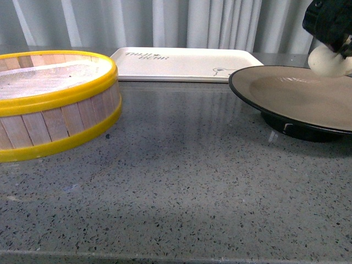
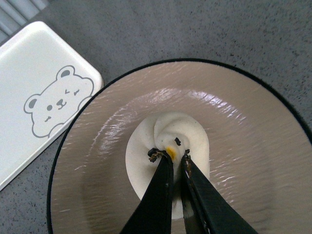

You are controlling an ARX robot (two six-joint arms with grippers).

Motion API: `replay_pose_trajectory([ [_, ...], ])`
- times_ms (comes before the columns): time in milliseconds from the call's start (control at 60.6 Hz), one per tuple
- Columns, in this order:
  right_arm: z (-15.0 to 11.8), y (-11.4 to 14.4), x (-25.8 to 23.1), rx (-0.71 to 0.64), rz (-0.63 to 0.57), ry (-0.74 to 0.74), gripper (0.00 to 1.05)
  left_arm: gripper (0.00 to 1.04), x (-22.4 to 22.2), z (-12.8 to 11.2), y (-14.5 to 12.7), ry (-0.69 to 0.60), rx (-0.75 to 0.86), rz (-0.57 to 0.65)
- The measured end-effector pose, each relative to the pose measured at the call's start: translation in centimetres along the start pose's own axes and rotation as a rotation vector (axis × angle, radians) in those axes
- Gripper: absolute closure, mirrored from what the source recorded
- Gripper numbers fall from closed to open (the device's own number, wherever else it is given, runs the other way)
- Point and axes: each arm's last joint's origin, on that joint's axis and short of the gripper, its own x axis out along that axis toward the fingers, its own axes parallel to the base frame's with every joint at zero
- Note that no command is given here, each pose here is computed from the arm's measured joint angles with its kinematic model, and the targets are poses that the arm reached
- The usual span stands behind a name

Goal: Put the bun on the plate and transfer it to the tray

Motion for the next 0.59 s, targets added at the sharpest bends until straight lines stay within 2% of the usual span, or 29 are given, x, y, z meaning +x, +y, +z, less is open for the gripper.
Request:
replay_pose_trajectory([
  [594,0.0,0.0,0.0,0.000,0.000,0.000,0.08,1.01,2.2,-1.9,-0.5,0.075,0.038,0.009],
])
